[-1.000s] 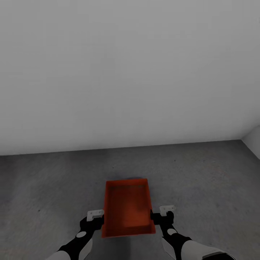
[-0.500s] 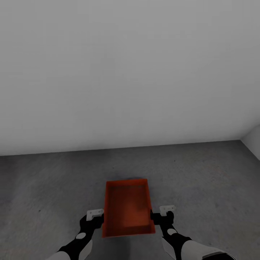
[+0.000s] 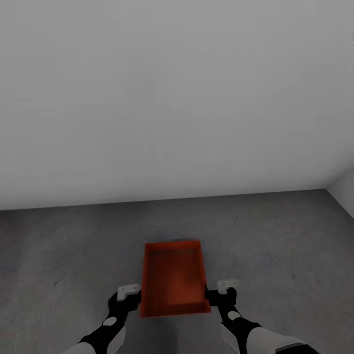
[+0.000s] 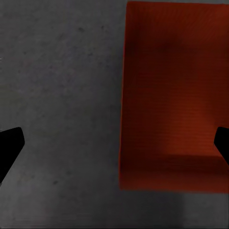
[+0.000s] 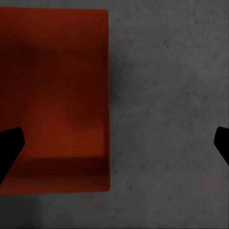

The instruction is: Move the two storage containers from the living room to the garage. In the garage, place one container on the floor and stack the other container on top of it (either order is fine).

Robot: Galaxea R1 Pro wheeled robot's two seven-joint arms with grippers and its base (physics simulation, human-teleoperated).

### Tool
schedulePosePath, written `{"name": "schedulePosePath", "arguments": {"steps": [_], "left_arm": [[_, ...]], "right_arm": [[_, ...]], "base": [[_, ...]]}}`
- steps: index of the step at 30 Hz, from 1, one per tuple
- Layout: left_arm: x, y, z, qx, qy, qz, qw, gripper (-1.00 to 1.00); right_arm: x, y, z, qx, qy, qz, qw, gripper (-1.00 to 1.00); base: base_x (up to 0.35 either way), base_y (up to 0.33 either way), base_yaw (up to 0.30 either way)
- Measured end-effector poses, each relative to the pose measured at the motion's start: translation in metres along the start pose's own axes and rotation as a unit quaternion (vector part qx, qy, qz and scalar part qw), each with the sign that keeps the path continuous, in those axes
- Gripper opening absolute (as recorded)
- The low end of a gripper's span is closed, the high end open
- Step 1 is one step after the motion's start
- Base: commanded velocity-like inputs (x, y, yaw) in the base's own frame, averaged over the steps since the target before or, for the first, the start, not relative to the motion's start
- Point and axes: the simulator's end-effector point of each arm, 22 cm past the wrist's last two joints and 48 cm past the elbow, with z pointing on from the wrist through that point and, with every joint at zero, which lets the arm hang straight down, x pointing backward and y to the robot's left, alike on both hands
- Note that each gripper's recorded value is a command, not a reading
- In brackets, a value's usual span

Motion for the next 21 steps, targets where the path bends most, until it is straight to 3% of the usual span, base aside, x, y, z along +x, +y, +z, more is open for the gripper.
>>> {"name": "schedulePosePath", "arguments": {"steps": [21], "left_arm": [[0.0009, 0.0008, 0.0001, -0.001, 0.002, -0.003, 1.0000, 1.00]], "right_arm": [[-0.0001, 0.0001, 0.0001, 0.000, 0.000, 0.000, 1.0000, 1.00]], "base": [[-0.341, 0.000, 0.000]]}}
